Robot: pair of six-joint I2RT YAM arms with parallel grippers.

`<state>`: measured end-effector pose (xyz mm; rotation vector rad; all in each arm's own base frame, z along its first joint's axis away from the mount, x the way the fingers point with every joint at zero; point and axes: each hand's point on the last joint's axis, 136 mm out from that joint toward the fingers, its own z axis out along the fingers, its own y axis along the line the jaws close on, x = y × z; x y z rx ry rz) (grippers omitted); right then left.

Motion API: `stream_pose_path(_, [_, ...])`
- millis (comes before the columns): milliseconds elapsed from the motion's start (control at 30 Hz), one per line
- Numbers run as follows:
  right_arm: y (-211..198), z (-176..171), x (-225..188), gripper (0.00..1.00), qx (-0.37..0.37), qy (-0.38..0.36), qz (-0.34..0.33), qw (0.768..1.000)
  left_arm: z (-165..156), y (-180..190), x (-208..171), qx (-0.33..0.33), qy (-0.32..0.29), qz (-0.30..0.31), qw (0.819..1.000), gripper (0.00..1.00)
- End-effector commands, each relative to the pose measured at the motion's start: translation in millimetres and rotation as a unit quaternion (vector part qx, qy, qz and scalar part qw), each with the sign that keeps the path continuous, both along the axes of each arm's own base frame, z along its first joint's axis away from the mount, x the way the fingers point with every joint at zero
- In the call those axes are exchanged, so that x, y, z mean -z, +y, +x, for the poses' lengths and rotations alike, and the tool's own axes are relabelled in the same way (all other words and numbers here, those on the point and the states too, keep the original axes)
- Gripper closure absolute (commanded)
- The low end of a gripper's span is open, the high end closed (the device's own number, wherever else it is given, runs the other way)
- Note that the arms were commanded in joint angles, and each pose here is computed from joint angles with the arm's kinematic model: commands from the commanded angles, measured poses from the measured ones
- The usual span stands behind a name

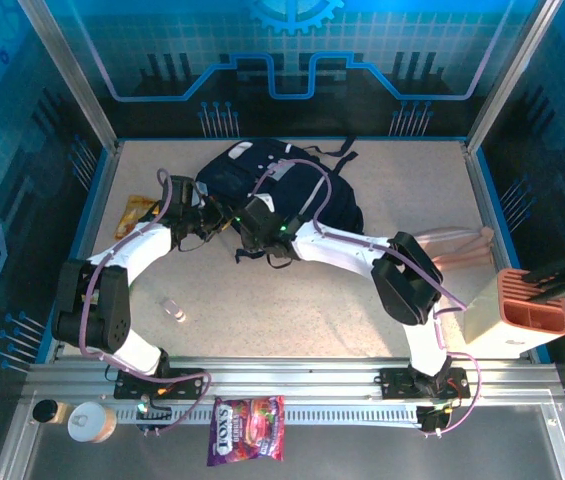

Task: Pack the student bag
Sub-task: Zip the student bag at the center of the table.

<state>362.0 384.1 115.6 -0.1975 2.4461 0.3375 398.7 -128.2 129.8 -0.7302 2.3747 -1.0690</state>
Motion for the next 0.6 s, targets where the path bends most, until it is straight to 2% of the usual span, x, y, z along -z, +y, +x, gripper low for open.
stream_pose_path(0, [-12.8, 29.9, -3.4, 0.63, 0.040, -0.027, -0.021, 0.999, -0.4, -13.2, -40.5, 0.036, -0.048, -0.025, 0.998, 1.00])
stream_pose_path(300, [-38.3, 42.4, -0.8, 0.72, 0.107, -0.024, -0.080, 0.991, -0.4, -14.0, -42.3, 0.036, -0.049, -0.024, 0.998, 1.00])
stream_pose_path(433, [-46.7, 39.9, -0.9, 0.82, 0.109, -0.025, -0.079, 0.991, 0.7, -11.8, -41.6, 0.031, -0.049, -0.018, 0.998, 1.00])
stream_pose_path(567, [-52.4, 32.6, -5.6, 0.87, 0.093, -0.031, -0.075, 0.992, 2.5, -9.3, -40.2, 0.027, -0.048, -0.012, 0.998, 1.00])
